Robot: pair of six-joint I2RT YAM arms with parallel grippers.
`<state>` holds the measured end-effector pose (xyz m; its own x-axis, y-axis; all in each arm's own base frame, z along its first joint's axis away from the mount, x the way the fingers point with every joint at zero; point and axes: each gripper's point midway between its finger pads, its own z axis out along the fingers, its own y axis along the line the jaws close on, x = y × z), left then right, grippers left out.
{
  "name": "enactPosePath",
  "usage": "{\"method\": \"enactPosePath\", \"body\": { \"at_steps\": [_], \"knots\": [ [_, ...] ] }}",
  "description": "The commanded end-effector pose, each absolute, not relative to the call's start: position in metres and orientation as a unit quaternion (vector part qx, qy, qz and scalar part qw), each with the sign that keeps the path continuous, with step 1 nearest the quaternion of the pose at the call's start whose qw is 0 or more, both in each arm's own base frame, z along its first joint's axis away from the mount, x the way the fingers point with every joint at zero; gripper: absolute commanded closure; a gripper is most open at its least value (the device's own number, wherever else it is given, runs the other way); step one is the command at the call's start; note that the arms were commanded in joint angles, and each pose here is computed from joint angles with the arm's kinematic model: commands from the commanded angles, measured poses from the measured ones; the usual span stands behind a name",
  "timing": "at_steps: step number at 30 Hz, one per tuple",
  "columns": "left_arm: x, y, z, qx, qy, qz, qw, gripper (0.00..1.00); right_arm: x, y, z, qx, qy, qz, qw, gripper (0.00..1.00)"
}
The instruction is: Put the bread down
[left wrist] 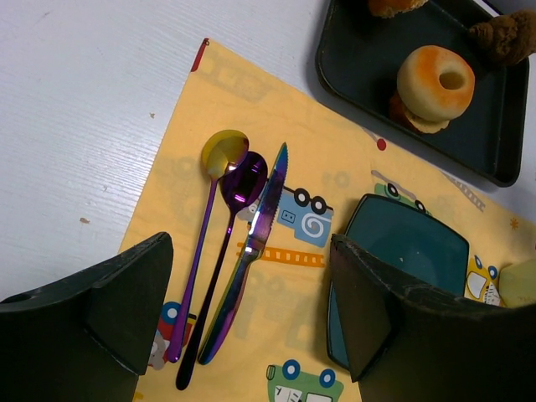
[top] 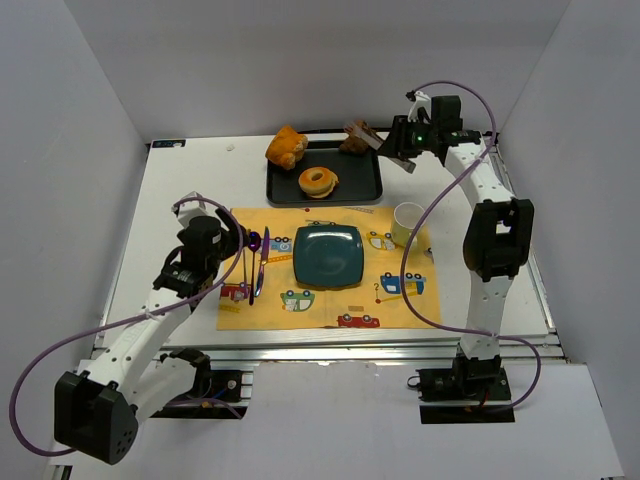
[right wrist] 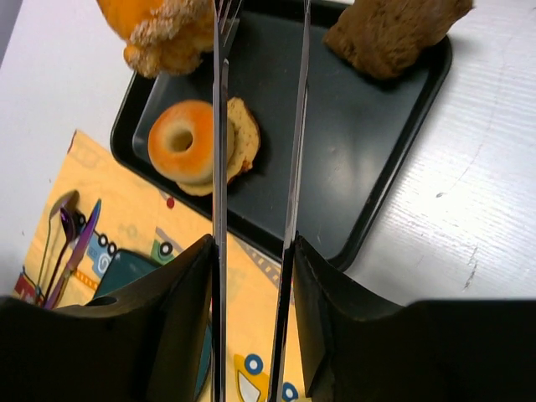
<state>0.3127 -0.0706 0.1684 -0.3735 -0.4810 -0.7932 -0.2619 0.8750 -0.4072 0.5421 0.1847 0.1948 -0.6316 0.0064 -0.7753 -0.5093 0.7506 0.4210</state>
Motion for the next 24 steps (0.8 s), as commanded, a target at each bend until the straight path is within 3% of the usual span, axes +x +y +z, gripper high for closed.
{"method": "enactPosePath", "body": {
  "at_steps": [1,11,24],
  "knots": [
    [0.317,-0.072,0.181,-0.228,0.814,-0.115,0.522,0.15,0.570,0.174,0.228,-0.117,0.819,0.321,0.461,0.54],
    [0.317,-0.075,0.175,-0.239,0.813,-0.125,0.516,0.15,0.595,0.133,0.210,0.010,0.822,0.357,0.445,0.54],
    [0.330,-0.082,0.176,-0.244,0.811,-0.137,0.513,0.15,0.610,0.133,0.173,0.108,0.814,0.416,0.391,0.56]
  ]
}}
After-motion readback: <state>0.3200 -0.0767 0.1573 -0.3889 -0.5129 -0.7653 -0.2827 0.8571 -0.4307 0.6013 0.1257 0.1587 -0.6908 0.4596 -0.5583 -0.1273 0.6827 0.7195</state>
